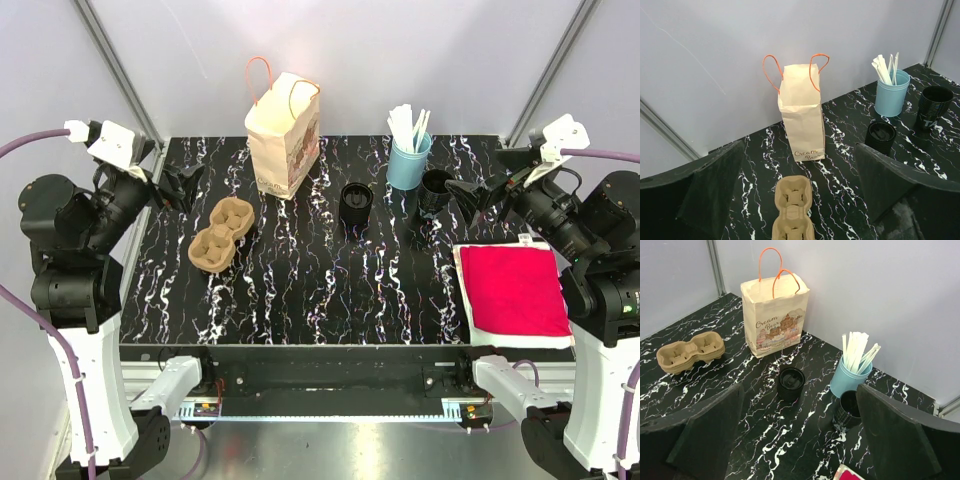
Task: Pack the takeout coffee
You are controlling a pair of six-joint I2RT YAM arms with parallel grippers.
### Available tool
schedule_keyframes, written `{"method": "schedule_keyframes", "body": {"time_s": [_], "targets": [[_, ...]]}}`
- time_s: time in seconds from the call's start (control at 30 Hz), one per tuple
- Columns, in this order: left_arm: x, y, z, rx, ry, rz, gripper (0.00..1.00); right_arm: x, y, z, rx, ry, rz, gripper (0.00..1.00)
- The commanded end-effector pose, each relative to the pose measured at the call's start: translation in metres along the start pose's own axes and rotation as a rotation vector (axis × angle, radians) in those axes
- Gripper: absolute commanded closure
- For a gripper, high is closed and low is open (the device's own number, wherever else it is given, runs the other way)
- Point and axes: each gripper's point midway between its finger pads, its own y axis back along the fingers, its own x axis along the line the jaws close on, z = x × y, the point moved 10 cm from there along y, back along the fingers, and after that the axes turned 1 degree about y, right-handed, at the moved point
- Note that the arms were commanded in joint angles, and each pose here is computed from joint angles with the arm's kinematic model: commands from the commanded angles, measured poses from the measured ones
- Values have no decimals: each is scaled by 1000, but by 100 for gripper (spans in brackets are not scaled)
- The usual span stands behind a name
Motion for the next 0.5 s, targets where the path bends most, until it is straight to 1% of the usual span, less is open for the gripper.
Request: {"method": "schedule_keyframes", "body": {"time_s": [0.0,0.17,0.47], "targets": [[-1,0,8,-41,-9,-25,1,0,-3,4,-29,1,25,0],[-1,-1,7,-37,-16,-29,1,-2,-5,4,-34,-1,6,0],[1,-9,-2,-14,-39,-63,1,-14,-21,-3,-26,-25,-85,0]]}}
